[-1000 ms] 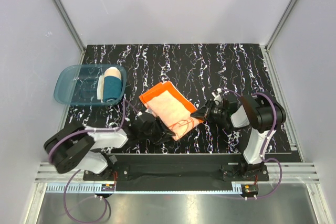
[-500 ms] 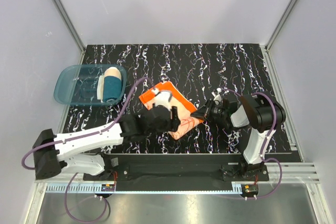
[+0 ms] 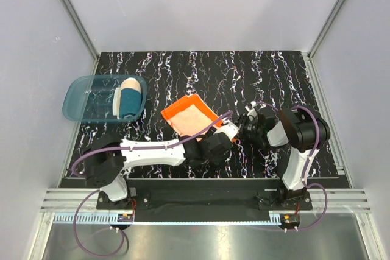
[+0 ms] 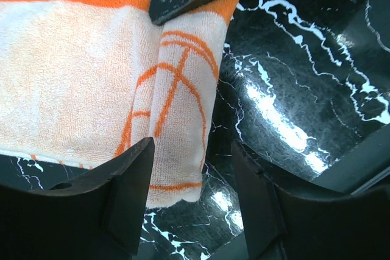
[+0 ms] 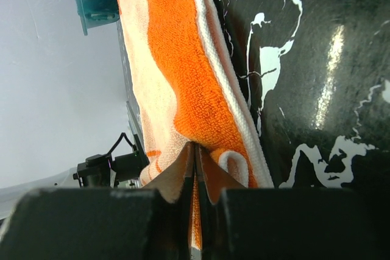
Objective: Roll the towels
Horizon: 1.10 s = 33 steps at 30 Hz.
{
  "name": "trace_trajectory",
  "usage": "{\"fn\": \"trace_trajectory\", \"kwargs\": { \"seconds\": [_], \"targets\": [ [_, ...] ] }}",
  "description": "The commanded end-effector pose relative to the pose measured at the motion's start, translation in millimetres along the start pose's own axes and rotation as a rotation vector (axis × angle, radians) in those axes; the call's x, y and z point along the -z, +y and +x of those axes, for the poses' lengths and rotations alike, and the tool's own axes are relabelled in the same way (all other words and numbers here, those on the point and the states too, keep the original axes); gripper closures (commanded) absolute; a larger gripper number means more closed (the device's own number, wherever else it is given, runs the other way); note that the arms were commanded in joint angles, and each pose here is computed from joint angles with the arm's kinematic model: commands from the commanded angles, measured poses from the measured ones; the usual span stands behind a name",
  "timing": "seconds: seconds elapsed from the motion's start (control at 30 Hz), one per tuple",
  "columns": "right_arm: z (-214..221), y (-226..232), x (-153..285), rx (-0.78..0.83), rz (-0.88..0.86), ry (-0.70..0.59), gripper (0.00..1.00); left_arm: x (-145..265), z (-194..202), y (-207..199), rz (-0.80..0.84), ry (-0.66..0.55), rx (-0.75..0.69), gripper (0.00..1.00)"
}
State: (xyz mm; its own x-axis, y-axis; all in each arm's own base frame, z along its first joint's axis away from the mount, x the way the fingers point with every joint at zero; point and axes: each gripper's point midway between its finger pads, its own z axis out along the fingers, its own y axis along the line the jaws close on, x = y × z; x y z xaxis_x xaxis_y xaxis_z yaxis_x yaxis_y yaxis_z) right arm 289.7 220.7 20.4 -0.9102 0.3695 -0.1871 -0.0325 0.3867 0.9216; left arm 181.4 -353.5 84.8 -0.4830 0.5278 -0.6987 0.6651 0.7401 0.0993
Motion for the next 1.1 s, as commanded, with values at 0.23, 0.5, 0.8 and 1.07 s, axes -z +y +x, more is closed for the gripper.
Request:
{"fn": "trace_trajectory", "kwargs": {
  "seconds": [0.23, 0.5, 0.8, 1.07],
  "targets": [
    [3, -38, -6, -0.022, 0.133, -0.011, 0.93, -19, 15, -4, 0.015, -0.015, 0.017, 0.42],
    [4, -40, -5, -0.033, 0.147, -0.005, 0.93, -34, 47, 17, -0.022, 0.045, 0.094, 0.41],
    [2, -42, -7, -0.05, 0.161, -0.003, 0.94, -30, 64, 14, 0.07, 0.087, 0.112, 0.5],
    [-7, -26, -1, -0.041, 0.198, 0.004, 0.95, -27, 86, 8, 0.111, 0.133, 0.138, 0.86]
  ]
}}
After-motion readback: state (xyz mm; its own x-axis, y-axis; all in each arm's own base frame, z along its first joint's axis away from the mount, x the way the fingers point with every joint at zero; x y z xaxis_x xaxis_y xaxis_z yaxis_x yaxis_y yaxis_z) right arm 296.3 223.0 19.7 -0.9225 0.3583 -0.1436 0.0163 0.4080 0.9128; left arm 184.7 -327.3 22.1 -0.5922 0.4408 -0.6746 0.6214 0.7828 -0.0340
